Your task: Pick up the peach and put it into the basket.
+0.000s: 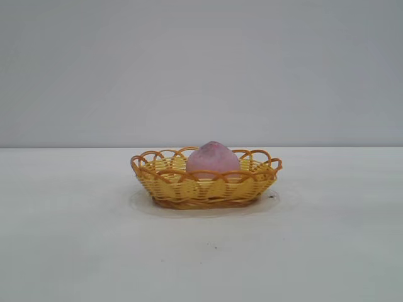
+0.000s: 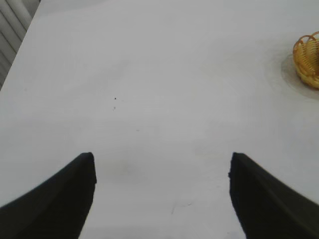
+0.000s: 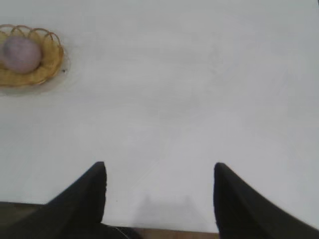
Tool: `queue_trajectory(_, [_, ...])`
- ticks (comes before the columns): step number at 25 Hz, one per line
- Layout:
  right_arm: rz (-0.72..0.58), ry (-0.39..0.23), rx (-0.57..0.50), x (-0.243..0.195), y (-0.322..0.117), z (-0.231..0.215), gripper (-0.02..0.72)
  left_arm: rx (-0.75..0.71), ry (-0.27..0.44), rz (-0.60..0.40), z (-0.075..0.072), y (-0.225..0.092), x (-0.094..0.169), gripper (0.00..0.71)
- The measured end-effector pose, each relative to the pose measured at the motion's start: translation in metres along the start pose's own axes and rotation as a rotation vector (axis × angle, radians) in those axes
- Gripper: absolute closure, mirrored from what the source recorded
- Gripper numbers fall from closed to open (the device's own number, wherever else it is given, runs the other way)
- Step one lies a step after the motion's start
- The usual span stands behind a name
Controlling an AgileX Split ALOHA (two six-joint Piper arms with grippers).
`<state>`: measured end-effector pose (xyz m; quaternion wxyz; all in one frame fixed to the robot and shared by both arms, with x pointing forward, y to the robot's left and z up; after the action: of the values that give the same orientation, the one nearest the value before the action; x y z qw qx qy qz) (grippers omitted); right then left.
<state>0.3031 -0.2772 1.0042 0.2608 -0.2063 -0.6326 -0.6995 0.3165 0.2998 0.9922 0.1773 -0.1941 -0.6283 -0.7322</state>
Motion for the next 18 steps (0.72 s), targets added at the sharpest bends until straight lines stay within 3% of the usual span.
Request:
queue_trajectory(3, [-0.068,-0.012,0.010,0.005,-0.009,-0.003,0.300,0.000,0.000,0.000,0.000,0.000,0.000,0.215])
queue_trajectory(11, [-0.049,-0.055,0.000,-0.005,-0.015,-0.013,0.300,0.000,0.000,-0.001,0.000,0.000,0.000,0.215])
queue_trajectory(13, [-0.073,-0.085,-0.042,-0.006,-0.011,-0.019,0.300,0.000,0.000,-0.001,0.000,0.000,0.000,0.215])
queue_trajectory(16, [-0.092,-0.178,-0.151,-0.004,-0.010,-0.038,0.300,0.000,0.000,-0.001,0.000,0.000,0.000,0.215])
queue_trajectory(18, [-0.093,-0.184,-0.146,-0.004,-0.010,-0.040,0.300,0.000,0.000,-0.001,0.000,0.000,0.000,0.215])
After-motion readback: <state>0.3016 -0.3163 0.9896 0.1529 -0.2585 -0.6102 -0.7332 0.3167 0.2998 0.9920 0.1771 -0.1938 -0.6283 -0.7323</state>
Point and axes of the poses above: a point on each arm's last joint axis where the gripper is mounted, x pointing back along that axis away from the gripper, z along the wrist's bending axis when the last joint is at zero, y = z × x, the point moved 10 cm from there along -x, pointing out along that axis toward the gripper, and after that the axes turned 8 degrees about -x, right-handed, at the moved point
